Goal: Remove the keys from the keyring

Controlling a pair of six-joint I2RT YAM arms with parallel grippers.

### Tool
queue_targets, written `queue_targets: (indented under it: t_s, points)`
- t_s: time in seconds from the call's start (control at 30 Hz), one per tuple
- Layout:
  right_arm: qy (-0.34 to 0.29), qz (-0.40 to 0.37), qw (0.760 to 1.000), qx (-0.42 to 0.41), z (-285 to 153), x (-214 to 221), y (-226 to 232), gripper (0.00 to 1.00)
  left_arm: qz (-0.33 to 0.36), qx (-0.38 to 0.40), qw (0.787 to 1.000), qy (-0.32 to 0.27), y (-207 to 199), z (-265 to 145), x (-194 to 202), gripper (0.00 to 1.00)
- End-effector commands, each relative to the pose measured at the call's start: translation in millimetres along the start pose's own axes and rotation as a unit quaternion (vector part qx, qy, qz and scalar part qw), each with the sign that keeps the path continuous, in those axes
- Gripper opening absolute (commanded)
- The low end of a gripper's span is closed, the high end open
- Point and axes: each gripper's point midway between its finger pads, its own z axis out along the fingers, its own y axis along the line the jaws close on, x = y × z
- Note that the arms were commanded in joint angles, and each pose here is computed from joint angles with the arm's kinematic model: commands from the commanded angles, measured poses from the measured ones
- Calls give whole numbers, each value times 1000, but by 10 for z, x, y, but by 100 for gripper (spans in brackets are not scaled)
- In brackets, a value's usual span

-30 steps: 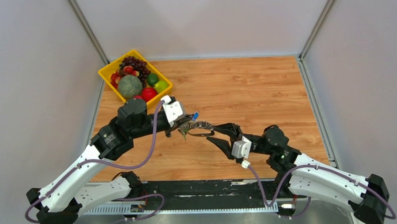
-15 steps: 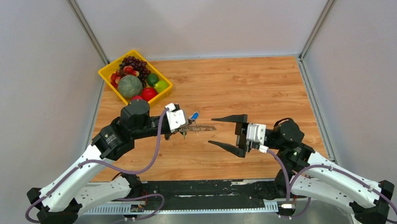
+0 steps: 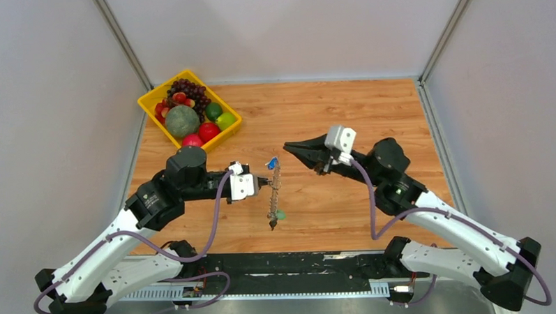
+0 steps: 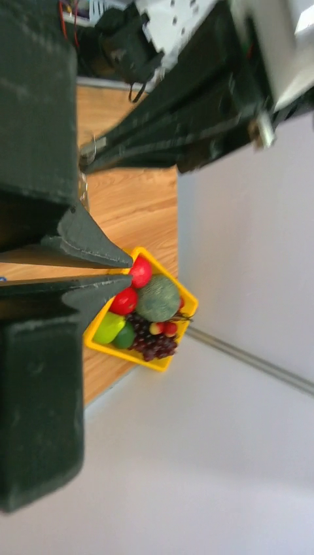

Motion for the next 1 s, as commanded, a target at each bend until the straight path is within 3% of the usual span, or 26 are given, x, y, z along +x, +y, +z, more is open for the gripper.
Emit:
queue_targets:
  t_s: [0.0,0.27,0.97]
  points:
    - [31,28,999,33,156,164,-274,11,40,20,999,-30,-48,-47,-159,0]
    - [73,61,992,-84,277,576,106,2,47,21,998,-28,-65,-86,-157,0]
    - [90,123,966,-209,-292,615,783,11,57,-7,998,-7,58,-99,-106,0]
